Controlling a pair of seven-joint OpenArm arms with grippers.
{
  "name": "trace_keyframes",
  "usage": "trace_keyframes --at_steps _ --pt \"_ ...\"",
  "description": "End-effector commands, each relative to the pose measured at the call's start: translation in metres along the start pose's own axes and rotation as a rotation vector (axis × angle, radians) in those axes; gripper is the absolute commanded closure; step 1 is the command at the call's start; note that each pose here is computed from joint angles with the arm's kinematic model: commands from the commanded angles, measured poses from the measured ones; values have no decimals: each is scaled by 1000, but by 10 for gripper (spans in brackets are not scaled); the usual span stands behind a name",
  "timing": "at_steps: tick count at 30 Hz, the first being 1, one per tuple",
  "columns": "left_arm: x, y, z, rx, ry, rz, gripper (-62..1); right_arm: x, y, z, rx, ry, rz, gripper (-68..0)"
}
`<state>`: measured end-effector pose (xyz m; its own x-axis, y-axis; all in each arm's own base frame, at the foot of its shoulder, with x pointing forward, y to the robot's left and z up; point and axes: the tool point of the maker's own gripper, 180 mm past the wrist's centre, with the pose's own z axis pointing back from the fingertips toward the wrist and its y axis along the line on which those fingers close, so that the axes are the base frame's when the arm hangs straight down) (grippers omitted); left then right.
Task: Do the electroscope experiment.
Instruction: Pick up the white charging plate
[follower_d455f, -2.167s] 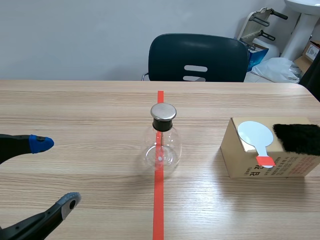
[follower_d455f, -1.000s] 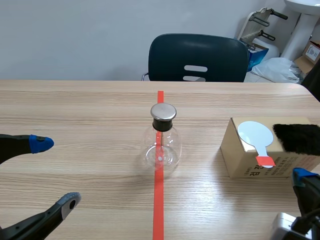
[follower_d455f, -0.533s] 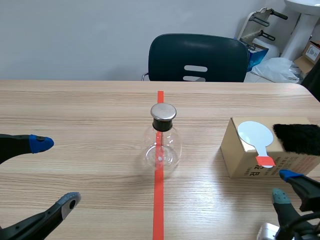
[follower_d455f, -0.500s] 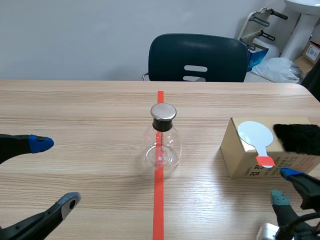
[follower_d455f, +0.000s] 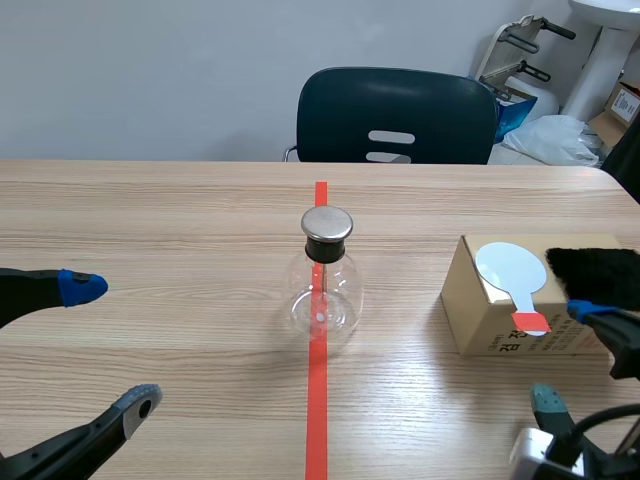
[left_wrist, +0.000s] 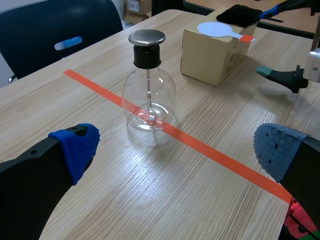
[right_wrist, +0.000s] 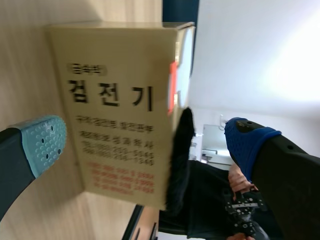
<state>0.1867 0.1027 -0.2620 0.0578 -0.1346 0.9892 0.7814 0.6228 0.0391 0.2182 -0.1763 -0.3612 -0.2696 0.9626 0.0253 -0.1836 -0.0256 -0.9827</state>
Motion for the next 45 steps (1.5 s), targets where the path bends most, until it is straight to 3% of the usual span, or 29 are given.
trace_keyframes --at_steps 1,11,21,24,32,36,45 --pt "9 1 -3 5 -38 1 -623 -5 -16 -10 -49 5 17 -679" --pt "9 1 -3 5 -38 1 -623 2 -21 -30 -58 3 -1 -679" --pt "9 1 -3 5 -38 1 -623 6 -21 -31 -55 -21 13 -662" --pt "9 1 -3 5 -38 1 -623 9 -21 -31 -56 -34 14 -555" --pt "9 1 -3 5 -38 1 -623 9 -21 -31 -56 -36 14 -143" --pt "9 1 -3 5 -38 1 -623 9 -21 -31 -56 -36 14 -4" --pt "9 1 -3 5 -38 1 -623 6 -24 -30 -69 -29 23 -7"
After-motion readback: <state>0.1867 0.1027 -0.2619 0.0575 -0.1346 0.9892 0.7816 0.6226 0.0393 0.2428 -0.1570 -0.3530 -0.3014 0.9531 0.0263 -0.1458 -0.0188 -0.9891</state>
